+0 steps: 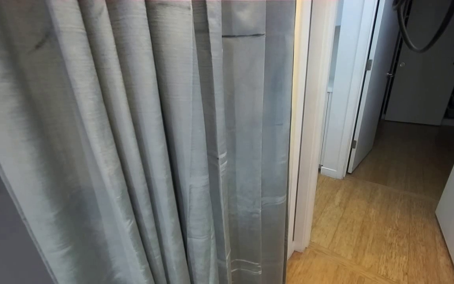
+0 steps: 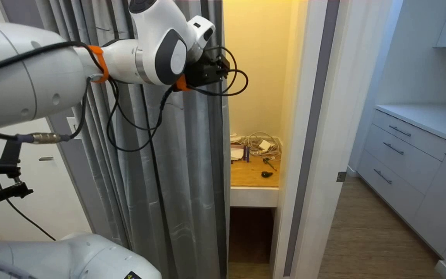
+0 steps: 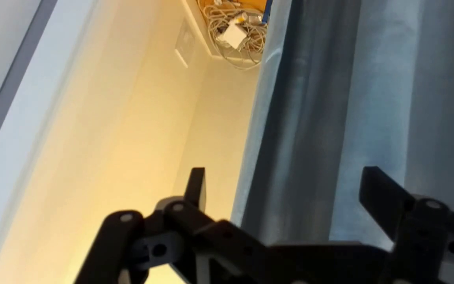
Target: Pull the curtain to the left
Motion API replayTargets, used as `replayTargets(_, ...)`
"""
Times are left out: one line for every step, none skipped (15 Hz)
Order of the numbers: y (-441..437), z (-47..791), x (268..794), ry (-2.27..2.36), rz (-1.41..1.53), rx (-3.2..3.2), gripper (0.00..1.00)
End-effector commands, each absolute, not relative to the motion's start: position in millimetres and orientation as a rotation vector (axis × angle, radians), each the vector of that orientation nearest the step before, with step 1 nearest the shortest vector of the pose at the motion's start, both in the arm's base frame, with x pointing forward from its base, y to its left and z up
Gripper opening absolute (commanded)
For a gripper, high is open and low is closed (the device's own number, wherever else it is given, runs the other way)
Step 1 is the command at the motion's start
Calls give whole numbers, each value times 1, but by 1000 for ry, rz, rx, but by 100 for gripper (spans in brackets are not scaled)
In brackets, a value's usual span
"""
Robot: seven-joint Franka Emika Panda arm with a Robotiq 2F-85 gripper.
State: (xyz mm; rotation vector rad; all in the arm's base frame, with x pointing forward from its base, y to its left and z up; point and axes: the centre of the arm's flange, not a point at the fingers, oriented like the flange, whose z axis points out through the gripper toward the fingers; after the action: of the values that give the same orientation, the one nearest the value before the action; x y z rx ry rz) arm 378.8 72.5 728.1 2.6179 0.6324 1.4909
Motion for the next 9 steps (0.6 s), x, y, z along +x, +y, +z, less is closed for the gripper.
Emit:
replayTargets(72,755,403,707,1621,2532,100)
replayTargets(69,757,408,706,1646,2501,100)
replayTargets(68,760,414,696,1666,2483,100)
replayTargets(66,763,419,696,1694,2465,100)
replayTargets(63,764,424,690,1715,2448,100)
replayTargets(61,766,430,681,1733,2431,100)
replayTargets(58,767,435,675,1753,2418,100)
replayTargets(57,769,440,672,1770,2406,100)
replayTargets(57,771,445,666,1786,2398,100)
